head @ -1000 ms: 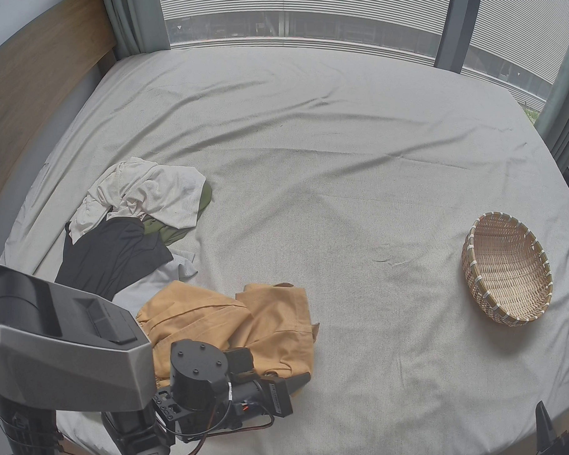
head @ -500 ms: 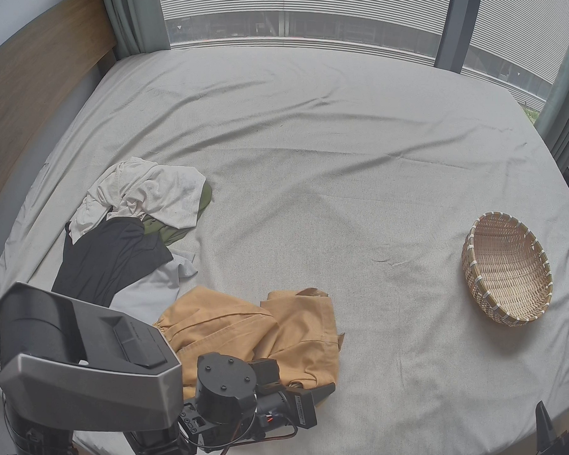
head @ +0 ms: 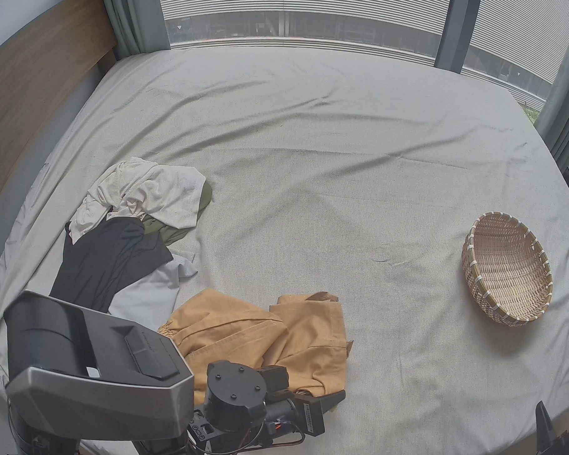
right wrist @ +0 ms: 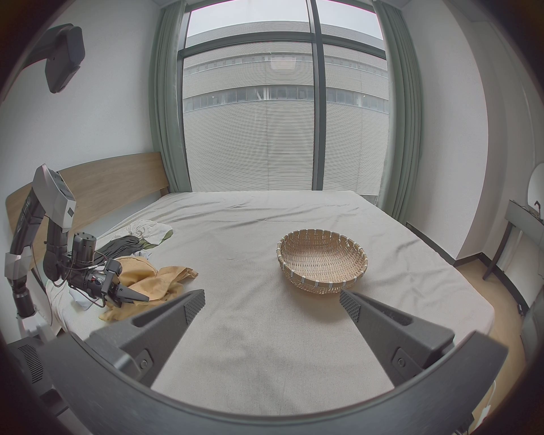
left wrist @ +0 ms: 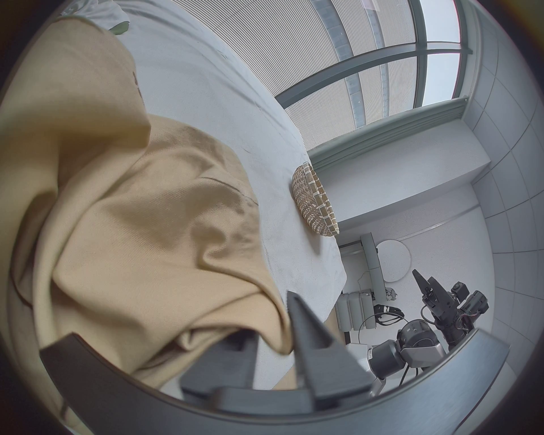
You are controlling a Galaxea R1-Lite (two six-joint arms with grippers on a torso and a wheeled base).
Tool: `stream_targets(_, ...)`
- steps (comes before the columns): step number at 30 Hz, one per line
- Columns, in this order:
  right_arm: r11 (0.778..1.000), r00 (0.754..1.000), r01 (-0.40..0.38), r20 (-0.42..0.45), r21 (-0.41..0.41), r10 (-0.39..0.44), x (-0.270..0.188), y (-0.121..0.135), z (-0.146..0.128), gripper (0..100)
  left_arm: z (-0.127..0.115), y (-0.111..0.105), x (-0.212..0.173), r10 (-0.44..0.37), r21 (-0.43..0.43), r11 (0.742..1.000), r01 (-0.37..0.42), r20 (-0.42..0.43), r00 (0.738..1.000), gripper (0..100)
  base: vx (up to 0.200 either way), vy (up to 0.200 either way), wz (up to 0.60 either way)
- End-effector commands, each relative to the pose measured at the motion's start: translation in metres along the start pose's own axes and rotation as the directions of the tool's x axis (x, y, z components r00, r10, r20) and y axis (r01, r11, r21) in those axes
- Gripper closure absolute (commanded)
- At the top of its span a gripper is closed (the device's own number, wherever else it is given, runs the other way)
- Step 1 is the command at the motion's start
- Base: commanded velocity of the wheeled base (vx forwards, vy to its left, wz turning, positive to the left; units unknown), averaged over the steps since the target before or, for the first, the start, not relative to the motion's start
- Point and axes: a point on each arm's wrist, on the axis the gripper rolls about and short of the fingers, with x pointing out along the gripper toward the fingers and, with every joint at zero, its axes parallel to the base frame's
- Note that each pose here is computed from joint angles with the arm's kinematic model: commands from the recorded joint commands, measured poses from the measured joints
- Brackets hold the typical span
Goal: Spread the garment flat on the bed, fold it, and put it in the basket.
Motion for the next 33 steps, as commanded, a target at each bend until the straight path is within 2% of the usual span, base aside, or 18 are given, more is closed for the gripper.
stream_targets(1, 1.000, 1.000, -0.001, -0.007, -0.001, 0.001, 0.001, 0.000, -0.005, 0, -0.001, 0.001, 0.001, 0.003, 0.001, 1.000, -0.003, 0.000, 1.000, 0, 0.000, 0.000, 0.00)
stream_targets(8, 1.000, 1.000, 0.009, 0.005, -0.015, -0.009, 0.000, 0.000, -0.004, 0, 0.003, -0.013, 0.000, 0.013, 0.018, 1.000, -0.015, 0.088, 0.996, 0, 0.000, 0.000, 0.00)
stream_targets(9, 1.000, 0.998, 0.008, 0.057, -0.022, -0.006, -0.002, 0.000, 0.005, 0, 0.004, -0.015, -0.002, 0.011, 0.019, 1.000, -0.013, 0.093, 0.996, 0, 0.000, 0.000, 0.00)
stream_targets(11, 1.000, 0.978, 0.015, 0.207, -0.025, -0.010, -0.012, 0.000, 0.045, 0, 0.006, -0.020, -0.006, -0.001, 0.022, 1.000, -0.001, 0.100, 0.995, 0, 0.000, 0.000, 0.00)
stream_targets(12, 1.000, 0.974, 0.007, 0.227, -0.026, 0.000, -0.014, 0.000, 0.063, 0, 0.008, -0.023, -0.009, -0.007, 0.023, 1.000, 0.004, 0.105, 0.994, 0, 0.000, 0.000, 0.00)
stream_targets(13, 1.000, 0.980, -0.013, 0.198, -0.026, 0.018, -0.009, 0.000, 0.080, 0, 0.011, -0.026, -0.013, -0.014, 0.026, 1.000, 0.011, 0.113, 0.993, 0, 0.000, 0.000, 0.00)
stream_targets(15, 0.994, 0.989, -0.106, 0.105, -0.021, 0.108, 0.009, -0.001, 0.091, 0, 0.015, -0.031, -0.019, -0.025, 0.028, 0.999, 0.022, 0.126, 0.992, 0, 0.000, 0.000, 0.00)
stream_targets(16, 0.980, 0.979, -0.198, 0.044, -0.002, 0.198, 0.020, 0.000, 0.093, 0, 0.016, -0.032, -0.021, -0.028, 0.028, 0.999, 0.025, 0.129, 0.991, 0, 0.000, 0.000, 0.00)
stream_targets(17, 0.970, 0.970, -0.244, 0.010, 0.016, 0.244, 0.026, 0.001, 0.093, 0, 0.017, -0.032, -0.023, -0.027, 0.028, 0.999, 0.024, 0.130, 0.991, 0, 0.000, 0.000, 0.00)
stream_targets(18, 0.944, 0.943, -0.322, -0.058, 0.079, 0.326, 0.039, 0.005, 0.094, 0, 0.016, -0.032, -0.025, -0.022, 0.027, 0.999, 0.019, 0.124, 0.992, 0, 0.000, 0.000, 0.00)
stream_targets(20, 0.895, 0.893, -0.401, -0.133, 0.193, 0.429, 0.060, 0.014, 0.100, 0, 0.012, -0.029, -0.028, -0.003, 0.024, 1.000, 0.000, 0.113, 0.994, 0, 0.000, 0.000, 0.00)
stream_targets(22, 0.849, 0.855, -0.448, -0.143, 0.279, 0.499, 0.080, 0.025, 0.109, 0, 0.011, -0.027, -0.029, 0.014, 0.023, 1.000, -0.017, 0.112, 0.994, 0, 0.000, 0.000, 0.00)
stream_targets(23, 0.839, 0.846, -0.459, -0.145, 0.291, 0.513, 0.084, 0.028, 0.111, 0, 0.011, -0.026, -0.029, 0.019, 0.023, 1.000, -0.021, 0.112, 0.994, 0, 0.000, 0.000, 0.00)
stream_targets(24, 0.819, 0.826, -0.476, -0.157, 0.321, 0.542, 0.097, 0.036, 0.114, 0, 0.010, -0.025, -0.029, 0.025, 0.026, 0.999, -0.028, 0.114, 0.993, 0, 0.000, 0.000, 0.00)
stream_targets(27, 0.813, 0.813, -0.475, -0.186, 0.337, 0.552, 0.126, 0.051, 0.116, 0, 0.012, -0.025, -0.031, 0.029, 0.032, 0.999, -0.033, 0.121, 0.992, 0, 0.000, 0.000, 0.00)
stream_targets(28, 0.807, 0.799, -0.481, -0.208, 0.343, 0.564, 0.142, 0.058, 0.113, 0, 0.012, -0.025, -0.032, 0.032, 0.032, 0.999, -0.036, 0.118, 0.993, 0, 0.000, 0.000, 0.00)
stream_targets(30, 0.805, 0.795, -0.483, -0.212, 0.344, 0.568, 0.146, 0.060, 0.112, 0, 0.012, -0.025, -0.033, 0.033, 0.032, 0.999, -0.037, 0.116, 0.993, 0, 0.000, 0.000, 0.00)
stream_targets(33, 0.794, 0.772, -0.490, -0.246, 0.360, 0.587, 0.177, 0.074, 0.101, 0, 0.014, -0.027, -0.038, 0.036, 0.033, 0.999, -0.040, 0.131, 0.991, 0, 0.000, 0.000, 0.00)
